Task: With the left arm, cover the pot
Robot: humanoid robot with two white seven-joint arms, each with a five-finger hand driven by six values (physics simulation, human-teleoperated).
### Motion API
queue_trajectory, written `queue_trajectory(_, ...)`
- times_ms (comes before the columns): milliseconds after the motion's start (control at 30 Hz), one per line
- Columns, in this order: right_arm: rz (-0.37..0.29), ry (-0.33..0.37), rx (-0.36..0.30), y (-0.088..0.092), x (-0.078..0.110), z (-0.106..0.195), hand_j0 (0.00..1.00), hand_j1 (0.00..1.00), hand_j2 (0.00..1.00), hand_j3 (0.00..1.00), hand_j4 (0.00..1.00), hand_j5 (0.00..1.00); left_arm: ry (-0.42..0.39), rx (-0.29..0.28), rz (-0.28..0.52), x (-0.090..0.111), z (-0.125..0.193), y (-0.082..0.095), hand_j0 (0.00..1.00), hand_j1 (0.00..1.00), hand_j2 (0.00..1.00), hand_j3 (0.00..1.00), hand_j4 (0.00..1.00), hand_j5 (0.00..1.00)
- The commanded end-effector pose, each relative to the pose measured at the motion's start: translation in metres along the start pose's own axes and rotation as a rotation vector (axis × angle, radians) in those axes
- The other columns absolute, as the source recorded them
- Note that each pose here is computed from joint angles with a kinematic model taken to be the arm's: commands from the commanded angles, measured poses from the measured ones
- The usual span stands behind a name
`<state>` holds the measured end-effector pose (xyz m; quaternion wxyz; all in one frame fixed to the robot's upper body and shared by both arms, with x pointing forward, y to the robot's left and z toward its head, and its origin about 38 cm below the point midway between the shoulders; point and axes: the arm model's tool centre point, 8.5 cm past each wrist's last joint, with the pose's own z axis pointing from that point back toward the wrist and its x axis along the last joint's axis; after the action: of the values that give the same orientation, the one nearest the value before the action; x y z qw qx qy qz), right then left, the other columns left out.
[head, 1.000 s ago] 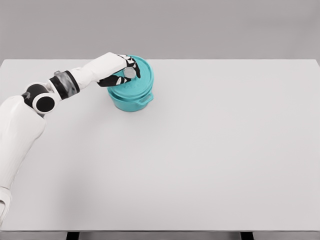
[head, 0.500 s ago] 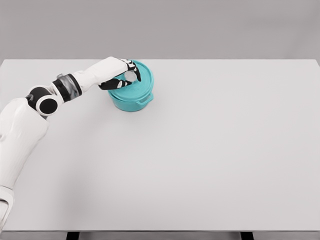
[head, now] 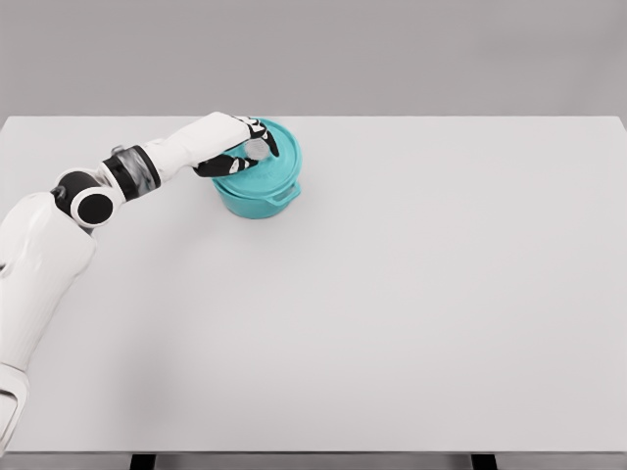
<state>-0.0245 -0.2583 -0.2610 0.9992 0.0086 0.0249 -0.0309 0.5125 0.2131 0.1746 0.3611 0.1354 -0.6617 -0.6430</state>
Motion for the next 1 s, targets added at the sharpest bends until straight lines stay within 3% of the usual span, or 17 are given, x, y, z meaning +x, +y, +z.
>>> queue_trajectory(0,0.0,0.0,0.0,0.0,0.0001,0.0,1.0,1.0,1.0,1.0,1.0,1.0,0.0,0.004,0.004,-0.0002,0.0003,0.0007,0.56,0.56,0.56,0.56,0.56,0.56)
queue_trajectory(967,0.0,0.0,0.0,0.0,0.0001,0.0,1.0,1.0,1.0,1.0,1.0,1.0,0.017,-0.005,0.02,-0.0057,0.0026,-0.0046,0.63,0.63,0.63,0.63,0.63,0.63)
